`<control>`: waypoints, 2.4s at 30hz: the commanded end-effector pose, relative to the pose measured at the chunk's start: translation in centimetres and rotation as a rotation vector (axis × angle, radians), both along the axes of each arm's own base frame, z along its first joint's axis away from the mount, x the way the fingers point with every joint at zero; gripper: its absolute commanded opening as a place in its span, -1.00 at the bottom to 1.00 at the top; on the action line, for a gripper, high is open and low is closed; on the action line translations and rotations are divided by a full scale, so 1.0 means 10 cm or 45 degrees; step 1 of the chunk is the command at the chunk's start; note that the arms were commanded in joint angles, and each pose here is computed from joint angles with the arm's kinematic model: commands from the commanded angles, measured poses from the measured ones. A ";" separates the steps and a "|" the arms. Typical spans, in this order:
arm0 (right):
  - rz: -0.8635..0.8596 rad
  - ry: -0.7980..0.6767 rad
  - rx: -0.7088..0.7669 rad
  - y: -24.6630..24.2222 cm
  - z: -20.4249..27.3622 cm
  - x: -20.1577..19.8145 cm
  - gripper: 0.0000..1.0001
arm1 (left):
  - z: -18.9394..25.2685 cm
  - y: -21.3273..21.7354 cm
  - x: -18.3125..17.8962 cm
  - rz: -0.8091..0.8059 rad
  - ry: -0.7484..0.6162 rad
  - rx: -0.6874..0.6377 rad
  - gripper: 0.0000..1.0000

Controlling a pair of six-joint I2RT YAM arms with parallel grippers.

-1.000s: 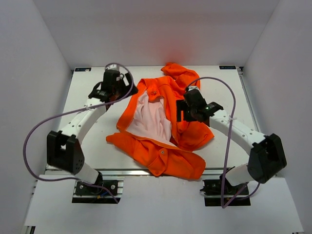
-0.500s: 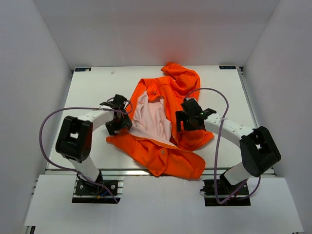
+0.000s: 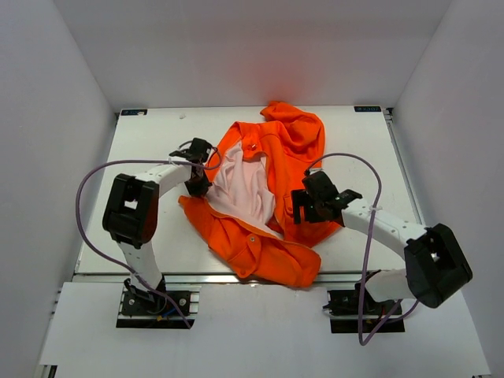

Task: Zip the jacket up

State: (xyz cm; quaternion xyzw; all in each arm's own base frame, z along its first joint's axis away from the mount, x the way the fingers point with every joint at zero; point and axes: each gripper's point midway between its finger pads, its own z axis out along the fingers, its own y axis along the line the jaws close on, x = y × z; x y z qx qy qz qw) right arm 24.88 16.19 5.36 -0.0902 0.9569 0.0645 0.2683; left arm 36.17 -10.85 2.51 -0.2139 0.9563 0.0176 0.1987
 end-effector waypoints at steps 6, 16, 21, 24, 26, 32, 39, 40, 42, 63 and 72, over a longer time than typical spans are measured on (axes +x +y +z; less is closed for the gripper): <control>0.014 -0.122 0.052 0.03 0.28 0.09 0.75 | 1.01 0.08 0.70 -0.011 -0.414 0.104 -1.00; 0.097 -0.125 0.136 0.16 0.38 0.05 0.76 | 1.89 -0.27 2.45 -0.047 -0.819 0.211 -1.00; 0.126 -0.084 0.158 0.21 0.31 -0.01 0.76 | 1.83 -0.63 2.56 -0.198 -0.882 0.017 0.96; 0.139 -0.081 0.143 0.20 0.28 0.00 0.76 | 1.92 -0.59 2.38 -0.203 -0.931 -0.006 0.96; 0.157 -0.086 0.140 0.22 0.29 0.03 0.76 | 1.96 -0.55 2.26 -0.216 -0.889 0.004 0.96; 0.120 -0.077 0.136 0.30 0.26 0.17 0.76 | 1.94 -0.30 1.62 -0.191 -0.708 0.050 0.96; 0.099 0.057 0.155 0.36 0.02 0.07 0.72 | 1.57 -0.15 0.97 -0.284 -0.647 0.052 0.96; 0.098 0.057 0.165 0.36 0.02 0.06 0.72 | 1.46 -0.11 0.93 -0.285 -0.612 0.080 0.96; 0.095 0.060 0.164 0.35 0.00 0.02 0.72 | 1.35 -0.06 0.88 -0.303 -0.541 0.124 0.96; 0.140 0.060 0.174 0.21 -0.12 -0.22 0.70 | 2.07 -0.62 0.67 -0.391 -0.552 0.076 -1.00; 0.114 -0.042 0.209 0.14 0.09 -0.24 0.73 | 1.53 -1.93 0.55 -0.660 -0.410 -0.173 -0.93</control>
